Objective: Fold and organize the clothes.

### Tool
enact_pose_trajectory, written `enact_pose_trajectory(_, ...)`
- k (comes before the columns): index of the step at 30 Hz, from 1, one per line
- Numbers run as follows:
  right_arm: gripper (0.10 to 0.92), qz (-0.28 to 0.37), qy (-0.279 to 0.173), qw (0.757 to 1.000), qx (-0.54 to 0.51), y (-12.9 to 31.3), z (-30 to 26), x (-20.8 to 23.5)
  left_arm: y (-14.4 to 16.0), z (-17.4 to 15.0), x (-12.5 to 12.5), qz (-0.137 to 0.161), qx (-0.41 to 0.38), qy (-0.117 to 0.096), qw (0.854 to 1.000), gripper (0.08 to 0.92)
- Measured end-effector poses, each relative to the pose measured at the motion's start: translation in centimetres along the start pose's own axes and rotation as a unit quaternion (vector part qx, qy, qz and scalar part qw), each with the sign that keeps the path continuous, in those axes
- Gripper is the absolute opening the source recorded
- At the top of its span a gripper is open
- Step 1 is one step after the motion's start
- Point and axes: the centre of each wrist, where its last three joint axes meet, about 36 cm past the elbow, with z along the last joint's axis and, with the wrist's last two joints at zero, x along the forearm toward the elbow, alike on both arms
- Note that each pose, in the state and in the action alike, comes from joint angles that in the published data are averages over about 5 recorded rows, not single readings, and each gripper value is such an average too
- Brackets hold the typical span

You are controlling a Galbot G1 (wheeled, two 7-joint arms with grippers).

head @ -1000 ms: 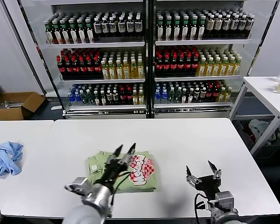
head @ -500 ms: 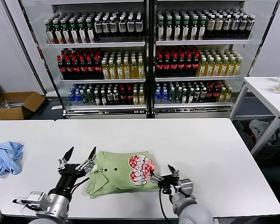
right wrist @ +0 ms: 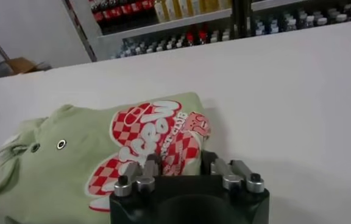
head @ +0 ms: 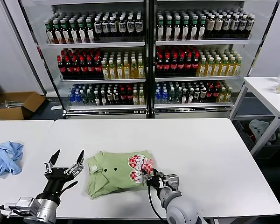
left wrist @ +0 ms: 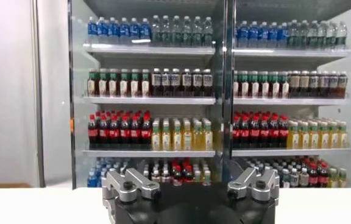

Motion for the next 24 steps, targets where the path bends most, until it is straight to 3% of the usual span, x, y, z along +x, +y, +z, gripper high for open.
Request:
enact_pose_trajectory(11,0.14,0.009,-0.014,1.0,-0.003,-1.4,-0.7,1.5,0.5,0.6,-0.6,0.008,-0.018,-0.001,1.0,0.823)
enact_pose_trajectory(24,0.132,0.084,-0.066,0.994,0.012,-5.4,-0.6,7.4,0.5,2.9,-2.8,0.046,-0.055,-0.027,0.997,0.823)
